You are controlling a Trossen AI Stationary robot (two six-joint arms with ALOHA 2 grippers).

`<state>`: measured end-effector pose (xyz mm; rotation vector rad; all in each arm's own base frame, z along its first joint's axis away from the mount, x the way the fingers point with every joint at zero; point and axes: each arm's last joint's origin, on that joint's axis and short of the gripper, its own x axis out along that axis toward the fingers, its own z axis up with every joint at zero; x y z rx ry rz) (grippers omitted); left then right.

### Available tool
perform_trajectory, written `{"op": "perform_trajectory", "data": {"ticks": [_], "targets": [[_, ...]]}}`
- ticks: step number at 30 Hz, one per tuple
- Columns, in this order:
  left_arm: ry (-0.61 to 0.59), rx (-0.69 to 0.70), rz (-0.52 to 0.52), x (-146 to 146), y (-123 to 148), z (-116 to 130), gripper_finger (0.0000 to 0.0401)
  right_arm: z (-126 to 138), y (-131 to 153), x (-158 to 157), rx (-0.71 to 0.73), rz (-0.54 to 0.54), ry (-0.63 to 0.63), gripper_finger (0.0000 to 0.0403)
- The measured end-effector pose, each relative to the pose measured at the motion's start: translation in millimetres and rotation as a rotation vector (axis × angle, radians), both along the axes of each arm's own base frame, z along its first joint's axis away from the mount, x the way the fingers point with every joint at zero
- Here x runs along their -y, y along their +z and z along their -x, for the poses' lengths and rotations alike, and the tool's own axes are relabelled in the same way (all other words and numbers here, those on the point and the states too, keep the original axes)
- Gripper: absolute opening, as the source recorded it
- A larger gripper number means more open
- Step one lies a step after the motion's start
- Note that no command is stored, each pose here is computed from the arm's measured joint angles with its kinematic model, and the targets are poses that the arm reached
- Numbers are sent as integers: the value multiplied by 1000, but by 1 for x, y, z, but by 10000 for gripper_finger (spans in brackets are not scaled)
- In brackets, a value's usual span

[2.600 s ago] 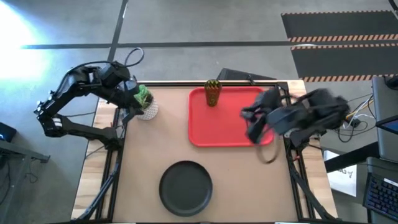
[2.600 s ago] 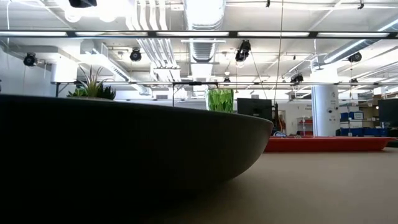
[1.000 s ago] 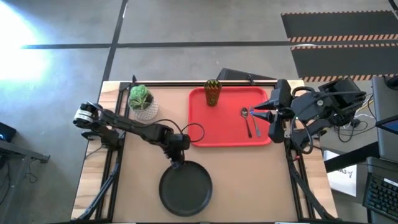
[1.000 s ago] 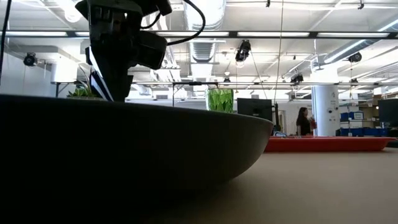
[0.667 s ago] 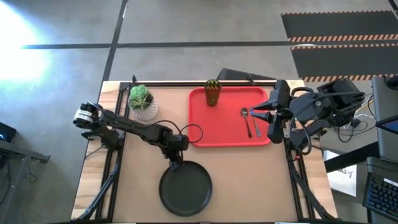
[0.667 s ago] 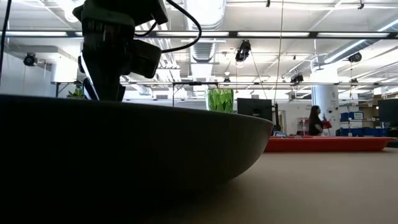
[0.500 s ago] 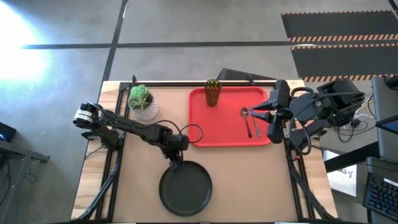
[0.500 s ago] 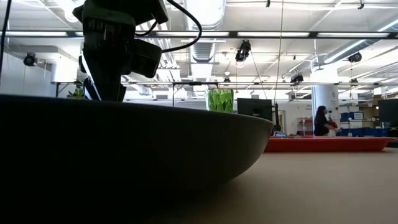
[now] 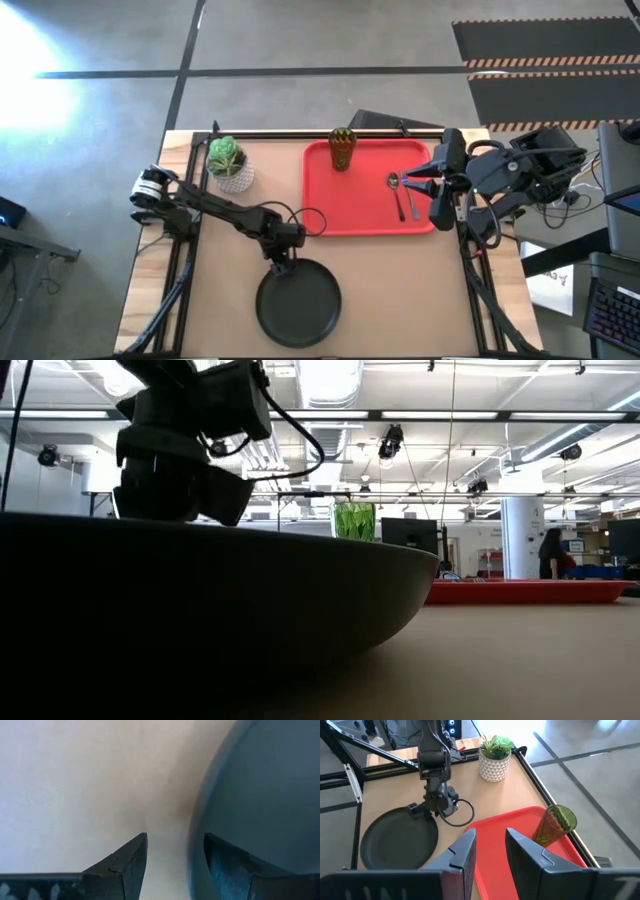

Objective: Pick and place plate/cup/fork/spoon on tray
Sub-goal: Put the black plate into the red tray

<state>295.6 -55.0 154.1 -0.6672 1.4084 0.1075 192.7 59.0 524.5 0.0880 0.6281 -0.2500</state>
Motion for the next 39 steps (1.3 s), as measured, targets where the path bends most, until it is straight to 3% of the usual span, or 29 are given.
{"op": "perform_trajectory", "data": {"ticks": [9,12,15,17,24,29,34,39], "targets": [[35,-36,43,0,-13,-1,162,-1,1,0,13,-1,2,96],[38,-41,42,0,-14,0,114,-1,1,0,13,0,2,96],[35,-31,46,0,-13,0,37,-1,1,0,15,4,-2,95],[20,-3,79,3,-10,-3,13,-1,1,0,15,5,-3,96],[21,117,77,5,5,-18,1,-1,1,0,14,5,-2,96],[84,262,-15,0,34,-36,1,-1,1,0,13,7,-1,95],[199,441,-78,-24,65,-52,1,-1,1,0,13,9,0,95],[307,516,-153,-62,80,-60,0,-1,1,0,12,13,3,96]]}}
